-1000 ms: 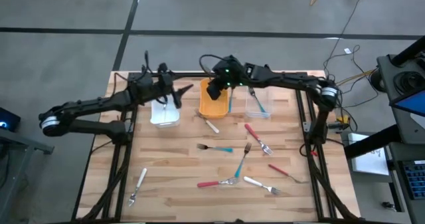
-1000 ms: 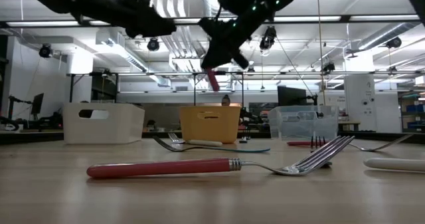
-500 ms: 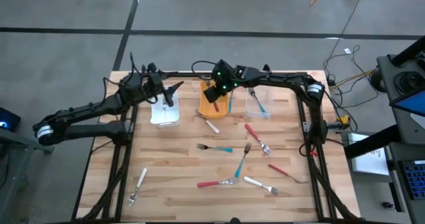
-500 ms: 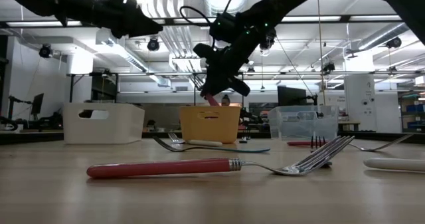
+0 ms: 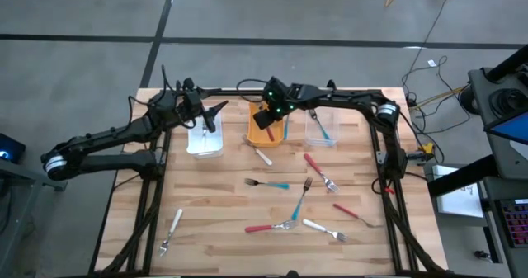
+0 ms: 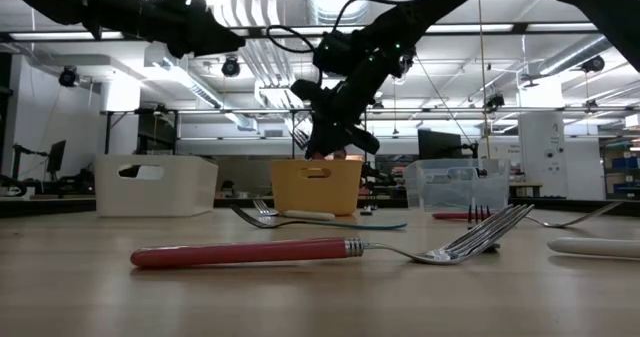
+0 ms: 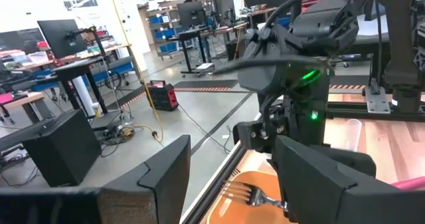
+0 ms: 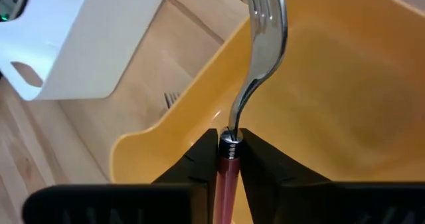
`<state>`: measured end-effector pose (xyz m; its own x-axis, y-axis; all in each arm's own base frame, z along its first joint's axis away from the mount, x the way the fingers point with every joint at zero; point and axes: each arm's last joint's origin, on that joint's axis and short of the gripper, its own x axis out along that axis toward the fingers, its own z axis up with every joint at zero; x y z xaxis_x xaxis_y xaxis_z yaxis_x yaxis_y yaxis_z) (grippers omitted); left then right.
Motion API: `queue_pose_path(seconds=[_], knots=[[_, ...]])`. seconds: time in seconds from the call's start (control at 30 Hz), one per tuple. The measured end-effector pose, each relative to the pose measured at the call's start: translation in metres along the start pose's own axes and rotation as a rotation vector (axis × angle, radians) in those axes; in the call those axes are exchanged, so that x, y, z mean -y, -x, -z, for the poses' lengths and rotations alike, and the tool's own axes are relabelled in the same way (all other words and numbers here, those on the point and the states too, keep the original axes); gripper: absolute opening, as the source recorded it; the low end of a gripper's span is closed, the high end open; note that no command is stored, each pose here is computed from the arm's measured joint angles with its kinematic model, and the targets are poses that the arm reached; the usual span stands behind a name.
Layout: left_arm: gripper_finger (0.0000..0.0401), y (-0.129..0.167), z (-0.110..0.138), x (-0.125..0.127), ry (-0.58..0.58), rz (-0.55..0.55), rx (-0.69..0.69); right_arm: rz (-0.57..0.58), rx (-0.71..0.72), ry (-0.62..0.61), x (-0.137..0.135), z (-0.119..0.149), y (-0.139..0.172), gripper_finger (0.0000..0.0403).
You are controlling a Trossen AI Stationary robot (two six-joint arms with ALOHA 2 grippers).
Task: Sort silverware by color (type)
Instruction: Put the pink fork into the yellow bin, then put the blue fork into the transparent bin
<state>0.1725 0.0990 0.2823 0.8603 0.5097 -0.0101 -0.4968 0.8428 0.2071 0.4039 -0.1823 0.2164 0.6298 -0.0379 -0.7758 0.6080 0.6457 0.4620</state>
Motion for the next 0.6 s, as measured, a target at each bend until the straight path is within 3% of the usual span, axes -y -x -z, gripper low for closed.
queue_pose_path(seconds=[0.27, 0.47, 0.6], knots=[[0.0201, 0.000, 0.000, 0.000, 0.000, 0.000, 0.002, 0.019, 0.001, -0.012, 0.002, 0.001, -0.003, 0.0090], [0.0201, 0.000, 0.000, 0.000, 0.000, -0.001, 0.003, 0.013, 0.014, -0.001, -0.001, -0.001, 0.005, 0.0092], [0.0201, -0.001, 0.001, 0.000, 0.005, 0.001, -0.003, 0.031, -0.019, 0.091, -0.013, 0.007, 0.022, 0.0085]])
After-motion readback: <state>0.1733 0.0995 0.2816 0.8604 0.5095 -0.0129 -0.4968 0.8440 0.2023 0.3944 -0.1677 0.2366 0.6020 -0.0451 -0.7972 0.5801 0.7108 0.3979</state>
